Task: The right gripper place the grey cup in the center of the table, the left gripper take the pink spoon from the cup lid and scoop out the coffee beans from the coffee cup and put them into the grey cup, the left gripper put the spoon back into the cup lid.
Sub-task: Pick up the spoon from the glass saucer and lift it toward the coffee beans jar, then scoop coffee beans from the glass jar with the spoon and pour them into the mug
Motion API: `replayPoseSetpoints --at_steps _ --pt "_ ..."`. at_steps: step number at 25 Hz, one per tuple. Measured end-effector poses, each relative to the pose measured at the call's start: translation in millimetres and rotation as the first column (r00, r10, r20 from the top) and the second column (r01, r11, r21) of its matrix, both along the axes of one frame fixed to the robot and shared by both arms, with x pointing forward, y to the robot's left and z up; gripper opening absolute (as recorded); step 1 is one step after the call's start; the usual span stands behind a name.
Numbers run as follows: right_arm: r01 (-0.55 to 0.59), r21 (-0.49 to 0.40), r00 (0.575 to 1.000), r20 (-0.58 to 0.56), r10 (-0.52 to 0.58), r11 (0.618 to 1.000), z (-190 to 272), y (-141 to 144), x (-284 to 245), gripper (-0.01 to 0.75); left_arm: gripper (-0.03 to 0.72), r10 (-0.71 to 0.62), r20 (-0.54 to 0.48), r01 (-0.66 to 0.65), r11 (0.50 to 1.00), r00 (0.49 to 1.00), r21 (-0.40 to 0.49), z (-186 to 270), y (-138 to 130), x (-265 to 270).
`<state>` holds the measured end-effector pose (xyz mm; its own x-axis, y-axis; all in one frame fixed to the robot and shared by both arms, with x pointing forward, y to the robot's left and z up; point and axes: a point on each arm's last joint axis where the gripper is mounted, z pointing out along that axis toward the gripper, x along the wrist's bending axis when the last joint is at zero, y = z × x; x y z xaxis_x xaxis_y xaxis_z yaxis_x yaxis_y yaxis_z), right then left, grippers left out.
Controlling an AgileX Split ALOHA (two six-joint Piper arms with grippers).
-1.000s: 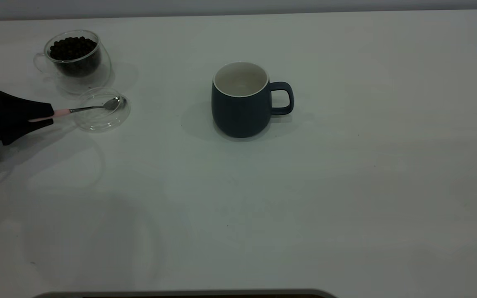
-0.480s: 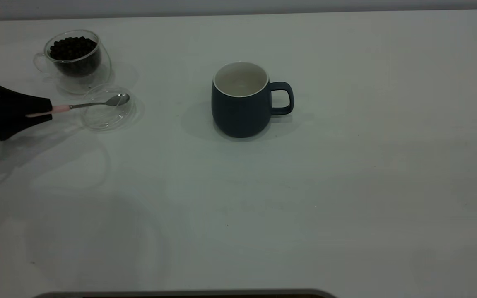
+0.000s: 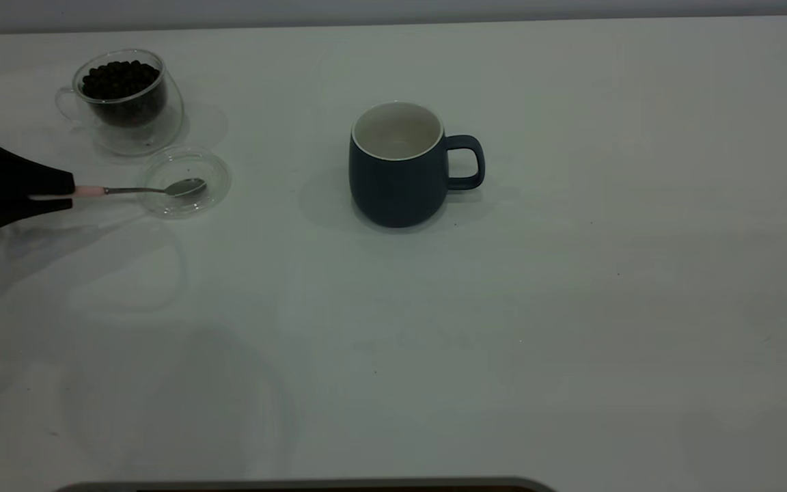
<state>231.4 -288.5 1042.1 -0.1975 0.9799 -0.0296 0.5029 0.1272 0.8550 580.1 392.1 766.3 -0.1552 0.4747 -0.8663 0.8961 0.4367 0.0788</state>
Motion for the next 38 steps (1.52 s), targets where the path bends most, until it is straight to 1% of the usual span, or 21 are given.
replayPoseSetpoints --at_steps 4,8,10,13,15,19,24,26,30,38 --pt "0.0 0.0 1.0 0.0 0.0 1.0 0.0 0.0 0.0 0.588 0.129 -0.026 0.047 0.021 0.995 0.999 0.097 42.0 7.8 8.2" --pt "0.001 0.001 1.0 0.0 -0.001 1.0 0.0 0.0 0.0 0.588 0.129 -0.041 0.119 0.021 0.986 0.992 0.165 95.4 11.7 12.9" --pt "0.001 0.001 1.0 0.0 -0.001 1.0 0.0 0.0 0.0 0.588 0.129 -0.057 0.171 0.021 0.978 0.984 0.207 120.4 12.5 13.3" --pt "0.001 0.001 1.0 0.0 -0.001 1.0 0.0 0.0 0.0 0.588 0.129 -0.08 0.225 0.012 0.957 0.971 0.289 141.7 14.8 12.9" --pt "0.001 0.001 1.0 0.0 -0.001 1.0 0.0 0.0 0.0 0.588 0.129 -0.11 0.236 0.023 0.938 0.966 0.345 142.5 16.8 12.0" --pt "0.001 0.001 1.0 0.0 -0.001 1.0 0.0 0.0 0.0 0.588 0.129 -0.161 0.25 0.042 0.905 0.955 0.423 135.3 19.9 11.2" --pt "0.001 0.001 1.0 0.0 -0.001 1.0 0.0 0.0 0.0 0.588 0.129 -0.163 0.281 -0.003 0.862 0.946 0.508 132.5 26.8 15.4" --pt "0.001 0.001 1.0 0.0 -0.001 1.0 0.0 0.0 0.0 0.588 0.129 -0.157 0.315 -0.029 0.857 0.936 0.515 132.1 27.9 18.4" --pt "0.001 0.001 1.0 0.0 -0.001 1.0 0.0 0.0 0.0 0.588 0.129 -0.128 0.376 -0.081 0.867 0.918 0.492 123.0 28.7 24.9" --pt "0.001 0.001 1.0 0.0 -0.001 1.0 0.0 0.0 0.0 0.588 0.129 -0.13 0.405 -0.089 0.873 0.905 0.48 95.3 28.8 28.7"
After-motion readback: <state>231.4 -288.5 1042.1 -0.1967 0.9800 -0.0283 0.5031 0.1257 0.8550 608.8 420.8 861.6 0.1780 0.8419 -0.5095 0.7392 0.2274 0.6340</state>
